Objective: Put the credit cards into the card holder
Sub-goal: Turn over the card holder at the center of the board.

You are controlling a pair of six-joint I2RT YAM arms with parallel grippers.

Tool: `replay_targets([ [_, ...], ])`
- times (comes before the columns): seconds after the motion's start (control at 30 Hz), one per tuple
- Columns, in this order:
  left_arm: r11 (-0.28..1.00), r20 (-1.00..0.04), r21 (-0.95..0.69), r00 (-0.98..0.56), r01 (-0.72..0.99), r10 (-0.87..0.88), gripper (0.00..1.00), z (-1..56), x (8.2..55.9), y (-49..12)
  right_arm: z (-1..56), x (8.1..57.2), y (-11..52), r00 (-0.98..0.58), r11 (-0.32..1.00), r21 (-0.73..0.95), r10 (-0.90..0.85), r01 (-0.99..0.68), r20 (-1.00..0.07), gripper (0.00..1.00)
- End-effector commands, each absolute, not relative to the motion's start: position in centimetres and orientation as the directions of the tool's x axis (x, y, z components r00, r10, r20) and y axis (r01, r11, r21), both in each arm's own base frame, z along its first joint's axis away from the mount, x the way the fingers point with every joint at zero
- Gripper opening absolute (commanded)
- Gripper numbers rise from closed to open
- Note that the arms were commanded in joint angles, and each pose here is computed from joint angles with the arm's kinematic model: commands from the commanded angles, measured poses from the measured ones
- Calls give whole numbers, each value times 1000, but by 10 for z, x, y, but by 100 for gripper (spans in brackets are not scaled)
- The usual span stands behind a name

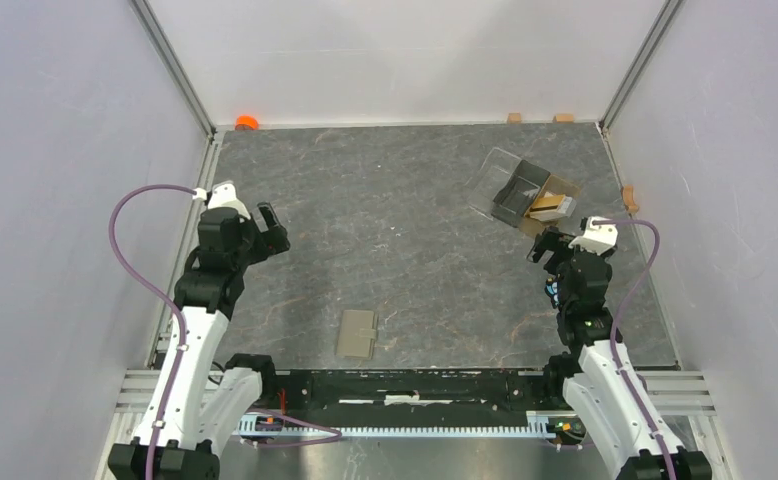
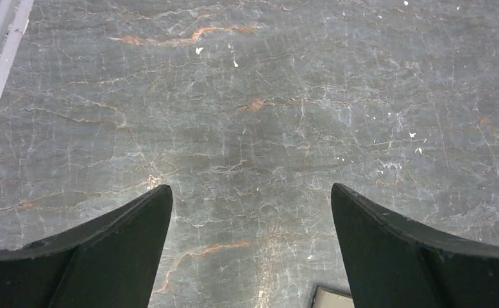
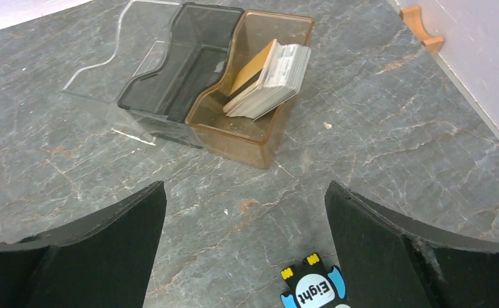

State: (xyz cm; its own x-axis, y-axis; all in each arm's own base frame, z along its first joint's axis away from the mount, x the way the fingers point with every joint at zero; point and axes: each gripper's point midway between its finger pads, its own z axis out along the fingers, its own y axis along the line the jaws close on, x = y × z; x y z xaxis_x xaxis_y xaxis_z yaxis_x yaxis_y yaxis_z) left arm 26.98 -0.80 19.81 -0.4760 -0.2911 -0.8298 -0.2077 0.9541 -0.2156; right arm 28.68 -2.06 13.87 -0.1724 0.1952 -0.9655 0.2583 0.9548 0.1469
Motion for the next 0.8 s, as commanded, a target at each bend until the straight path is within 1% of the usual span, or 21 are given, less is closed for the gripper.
replay_targets([
  [0.0,944,-812,-266,-483,-195,-328,100,209,274,-16,170,296,-3,-129,977,161,179,143,-975,98],
  [0.07,935,-792,-292,-498,-200,-354,100,206,274,-21,174,298,13,-140,982,178,185,55,-973,98],
  [0.13,897,-738,-376,-510,-234,-442,100,200,271,-30,180,300,33,-157,976,215,205,-43,-966,98],
  [0.17,874,-702,-435,-527,-216,-479,100,197,271,-42,179,299,47,-184,964,241,217,-116,-959,98],
  [0.23,823,-636,-554,-577,-122,-513,100,194,271,-73,179,297,74,-242,921,311,254,-235,-936,98],
  [0.3,781,-593,-621,-613,-64,-522,100,184,268,-96,175,290,102,-320,855,388,282,-344,-904,99],
  [0.33,771,-579,-634,-622,-62,-526,100,178,266,-103,171,284,117,-367,815,430,291,-389,-884,99],
  [0.37,771,-574,-634,-635,-55,-517,100,170,262,-109,166,279,130,-401,787,454,288,-417,-870,95],
  [0.4,778,-570,-626,-645,-61,-509,100,163,258,-113,161,273,144,-436,763,470,274,-444,-857,93],
  [0.53,821,-541,-563,-711,-91,-449,100,125,237,-126,143,248,194,-528,685,507,207,-522,-823,91],
  [0.6,839,-509,-531,-746,-121,-430,100,103,227,-128,136,235,214,-571,631,553,205,-544,-795,91],
  [0.67,842,-468,-519,-775,-147,-424,100,86,218,-132,130,223,235,-609,573,595,199,-563,-768,88],
  [0.77,837,-434,-528,-801,-145,-413,99,72,205,-143,123,211,260,-661,519,634,165,-573,-732,85],
])
